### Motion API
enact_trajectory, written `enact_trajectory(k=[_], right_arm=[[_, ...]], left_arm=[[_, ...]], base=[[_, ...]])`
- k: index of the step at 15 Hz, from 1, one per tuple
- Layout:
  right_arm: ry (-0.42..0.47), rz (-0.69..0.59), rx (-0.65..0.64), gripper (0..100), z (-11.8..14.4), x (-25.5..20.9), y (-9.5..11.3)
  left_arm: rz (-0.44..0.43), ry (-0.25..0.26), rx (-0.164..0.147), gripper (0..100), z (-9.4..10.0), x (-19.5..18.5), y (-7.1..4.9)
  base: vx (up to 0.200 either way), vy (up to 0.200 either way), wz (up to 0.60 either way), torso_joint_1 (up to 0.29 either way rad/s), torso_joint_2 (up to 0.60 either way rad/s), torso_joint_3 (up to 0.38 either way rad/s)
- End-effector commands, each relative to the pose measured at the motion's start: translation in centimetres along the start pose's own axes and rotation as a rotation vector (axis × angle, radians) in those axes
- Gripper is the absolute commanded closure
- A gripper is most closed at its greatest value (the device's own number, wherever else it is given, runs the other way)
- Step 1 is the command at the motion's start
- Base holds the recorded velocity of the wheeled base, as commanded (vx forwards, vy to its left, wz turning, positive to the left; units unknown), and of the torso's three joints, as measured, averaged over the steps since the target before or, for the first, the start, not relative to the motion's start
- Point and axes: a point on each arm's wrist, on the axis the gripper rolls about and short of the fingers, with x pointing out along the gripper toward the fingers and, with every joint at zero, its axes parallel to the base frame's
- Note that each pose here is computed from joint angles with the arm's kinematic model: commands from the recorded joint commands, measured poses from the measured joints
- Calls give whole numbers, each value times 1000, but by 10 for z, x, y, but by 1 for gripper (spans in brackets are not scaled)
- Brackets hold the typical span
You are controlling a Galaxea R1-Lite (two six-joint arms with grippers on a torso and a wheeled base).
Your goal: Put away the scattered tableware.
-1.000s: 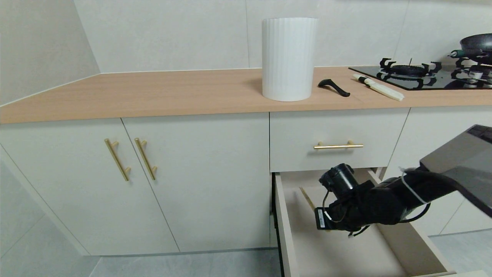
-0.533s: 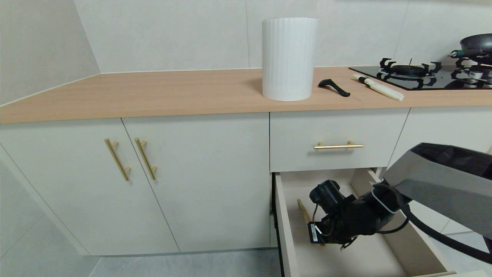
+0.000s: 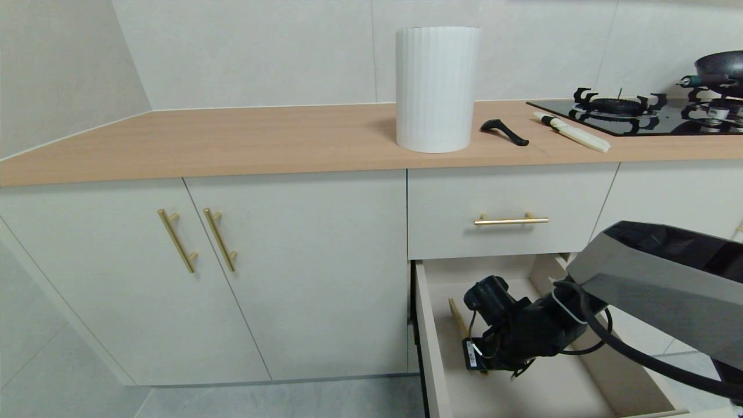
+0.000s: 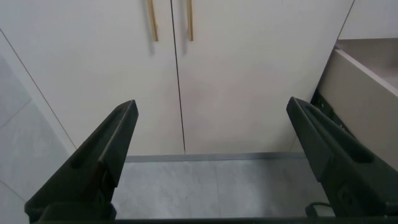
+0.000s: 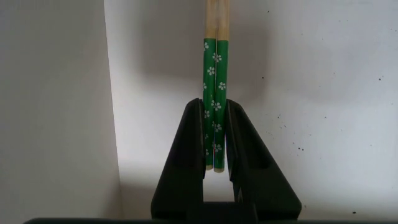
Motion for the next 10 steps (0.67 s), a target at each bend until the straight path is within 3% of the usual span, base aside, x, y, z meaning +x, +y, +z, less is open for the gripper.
enact_trajectory(k=[1,2,3,10], right_arm=[[0,0,0,100,0,0,0],[0,0,0,100,0,0,0],[1,0,-2,0,-1,0,0],[0,1,-6,0,-2,-6,1]], left_arm=[[0,1,0,0,0,0,0],[0,1,0,0,0,0,0],[0,1,0,0,0,0,0],[0,2,1,0,0,0,0]], base=[[0,0,0,0,0,0],[0,0,0,0,0,0],[0,0,0,0,0,0],[0,0,0,0,0,0]])
